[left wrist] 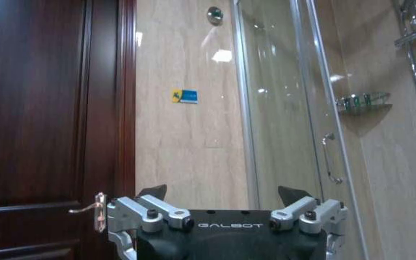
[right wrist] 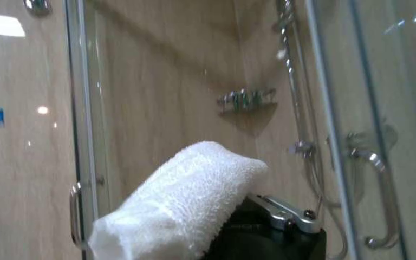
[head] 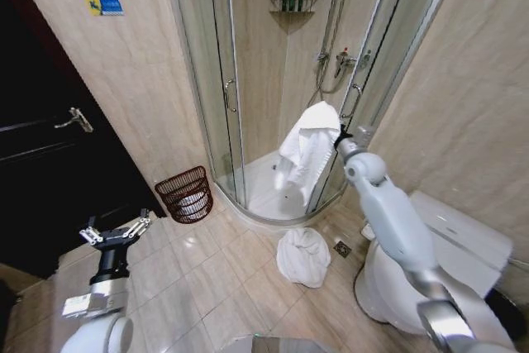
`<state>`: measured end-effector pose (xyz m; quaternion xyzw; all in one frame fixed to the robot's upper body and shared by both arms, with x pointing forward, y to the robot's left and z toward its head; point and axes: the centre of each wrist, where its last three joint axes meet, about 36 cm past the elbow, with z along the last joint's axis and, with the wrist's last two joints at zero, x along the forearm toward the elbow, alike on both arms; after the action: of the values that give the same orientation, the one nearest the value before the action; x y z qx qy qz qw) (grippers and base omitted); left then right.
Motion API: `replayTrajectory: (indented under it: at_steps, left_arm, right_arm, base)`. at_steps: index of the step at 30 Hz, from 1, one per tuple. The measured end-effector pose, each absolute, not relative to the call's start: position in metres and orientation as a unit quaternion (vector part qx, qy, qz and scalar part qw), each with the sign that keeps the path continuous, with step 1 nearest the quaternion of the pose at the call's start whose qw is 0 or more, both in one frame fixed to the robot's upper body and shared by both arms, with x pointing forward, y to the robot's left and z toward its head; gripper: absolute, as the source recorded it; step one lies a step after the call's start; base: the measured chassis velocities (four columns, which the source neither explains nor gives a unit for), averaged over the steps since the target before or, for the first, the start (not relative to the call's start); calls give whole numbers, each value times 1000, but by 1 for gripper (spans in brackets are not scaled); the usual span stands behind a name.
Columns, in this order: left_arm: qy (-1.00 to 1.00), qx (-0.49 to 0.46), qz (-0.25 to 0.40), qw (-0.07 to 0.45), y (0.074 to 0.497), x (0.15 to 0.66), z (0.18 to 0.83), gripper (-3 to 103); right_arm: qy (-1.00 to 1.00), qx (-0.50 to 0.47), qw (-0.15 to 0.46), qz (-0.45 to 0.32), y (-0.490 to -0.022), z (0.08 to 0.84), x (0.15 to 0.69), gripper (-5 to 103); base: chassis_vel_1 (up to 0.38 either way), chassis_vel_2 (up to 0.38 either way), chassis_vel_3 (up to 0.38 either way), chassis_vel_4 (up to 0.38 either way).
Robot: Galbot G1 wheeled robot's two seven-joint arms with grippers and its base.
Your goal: Discard the used towel into the hamper.
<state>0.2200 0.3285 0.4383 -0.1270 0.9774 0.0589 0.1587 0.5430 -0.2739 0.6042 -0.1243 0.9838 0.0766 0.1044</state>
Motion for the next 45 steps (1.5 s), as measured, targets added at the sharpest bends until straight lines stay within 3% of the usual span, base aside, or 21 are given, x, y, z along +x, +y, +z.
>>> replayTrajectory:
  at_steps: [8, 22, 27, 37, 45]
  left_arm:
    - [978, -125, 54, 160, 324, 218, 437, 100]
    - [980, -109, 46, 158, 316, 224, 431, 100]
    - [981, -104, 46, 160, 317, 226, 432, 100]
    - [981, -93, 50, 163, 321, 227, 437, 100]
    - [981, -95, 47, 165, 325, 227, 440, 100]
  right_arm:
    - [981, -112, 140, 75, -304, 628, 474, 4]
    - [990, -102, 94, 32, -292, 564, 391, 4]
    - [990, -102, 94, 25, -282, 553, 377, 4]
    - [978, -112, 162, 74, -265, 570, 365, 4]
    - [977, -115, 164, 79, -261, 572, 357, 4]
  base:
    - [0, 0, 0, 0]
    - [0, 0, 0, 0]
    - [0, 0, 0, 0]
    - [0, 0, 0, 0]
    - [0, 0, 0, 0]
